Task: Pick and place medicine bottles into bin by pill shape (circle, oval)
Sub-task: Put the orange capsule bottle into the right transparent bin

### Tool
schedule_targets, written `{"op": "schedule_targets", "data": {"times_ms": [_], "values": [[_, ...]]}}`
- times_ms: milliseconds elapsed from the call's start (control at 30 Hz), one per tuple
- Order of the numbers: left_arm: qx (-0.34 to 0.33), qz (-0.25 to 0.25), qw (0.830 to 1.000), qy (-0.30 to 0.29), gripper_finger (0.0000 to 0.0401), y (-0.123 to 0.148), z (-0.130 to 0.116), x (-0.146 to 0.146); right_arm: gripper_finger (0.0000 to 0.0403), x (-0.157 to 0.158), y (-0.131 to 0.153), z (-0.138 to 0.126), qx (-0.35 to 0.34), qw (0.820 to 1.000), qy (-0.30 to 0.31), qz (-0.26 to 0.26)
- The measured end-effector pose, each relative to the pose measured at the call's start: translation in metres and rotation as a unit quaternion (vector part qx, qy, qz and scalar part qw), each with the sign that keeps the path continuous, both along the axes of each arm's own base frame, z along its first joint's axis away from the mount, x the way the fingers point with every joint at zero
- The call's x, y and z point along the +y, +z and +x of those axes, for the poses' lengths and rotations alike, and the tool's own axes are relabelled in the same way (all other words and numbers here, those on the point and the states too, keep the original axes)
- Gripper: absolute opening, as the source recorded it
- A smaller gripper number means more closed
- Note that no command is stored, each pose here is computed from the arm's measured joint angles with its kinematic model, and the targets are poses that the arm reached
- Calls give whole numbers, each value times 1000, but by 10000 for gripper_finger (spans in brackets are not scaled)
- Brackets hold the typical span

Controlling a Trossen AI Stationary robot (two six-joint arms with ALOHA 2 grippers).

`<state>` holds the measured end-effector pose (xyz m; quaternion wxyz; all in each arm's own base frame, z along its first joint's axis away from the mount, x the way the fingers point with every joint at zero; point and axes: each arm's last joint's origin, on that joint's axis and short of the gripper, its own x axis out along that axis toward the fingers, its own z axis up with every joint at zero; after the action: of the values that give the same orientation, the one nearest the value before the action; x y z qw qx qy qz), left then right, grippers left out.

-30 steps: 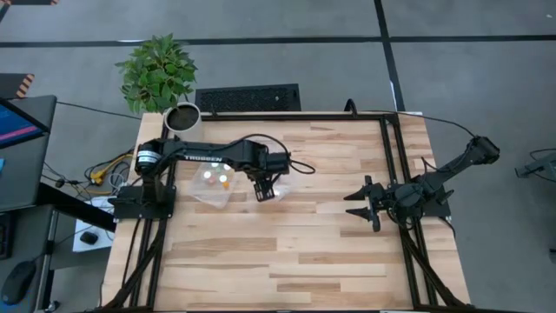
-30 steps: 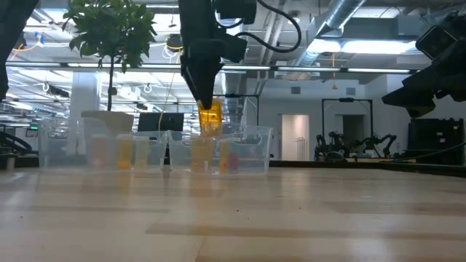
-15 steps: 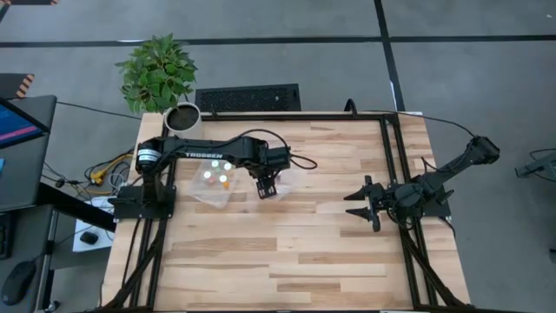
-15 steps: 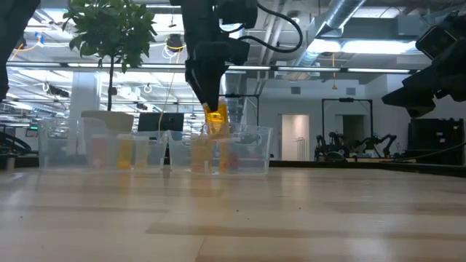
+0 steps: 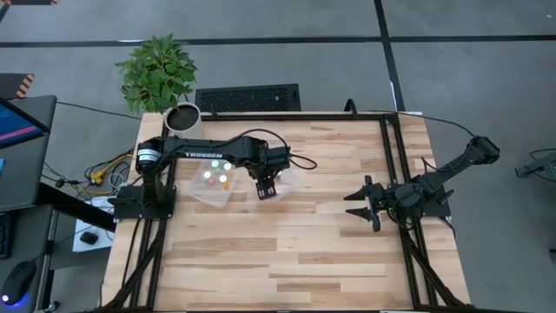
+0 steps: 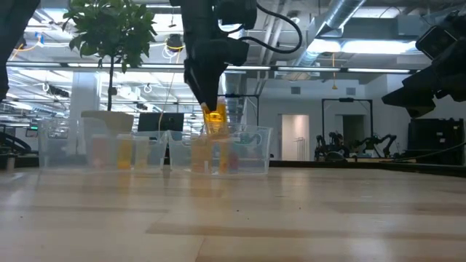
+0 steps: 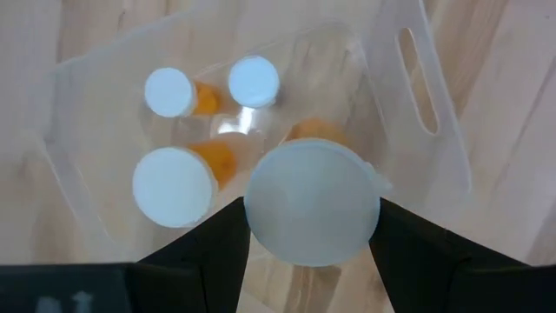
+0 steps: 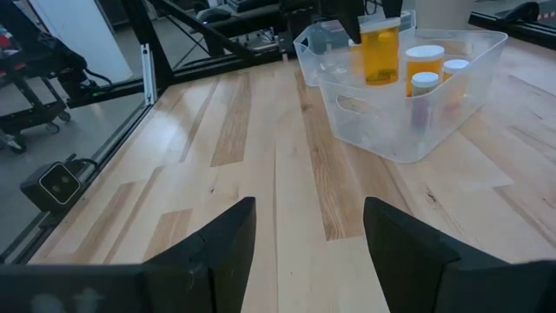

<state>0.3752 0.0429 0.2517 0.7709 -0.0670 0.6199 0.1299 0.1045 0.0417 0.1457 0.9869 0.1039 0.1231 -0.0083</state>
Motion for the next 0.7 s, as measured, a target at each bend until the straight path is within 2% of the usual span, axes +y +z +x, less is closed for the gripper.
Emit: {"op": "schedule_targets", "data": {"times_ms": [100,200,700], "values": [[0,11,1000,4,206,0,0,1,226,0,0,0,0,1000,0,0],[4,-1,1000,4,206,0,-1,2,226,0,0,0,0,1000,0,0],[47,-5,999,-13,206,-28,8,4,226,0,0,0,0,1000,1,2]]}}
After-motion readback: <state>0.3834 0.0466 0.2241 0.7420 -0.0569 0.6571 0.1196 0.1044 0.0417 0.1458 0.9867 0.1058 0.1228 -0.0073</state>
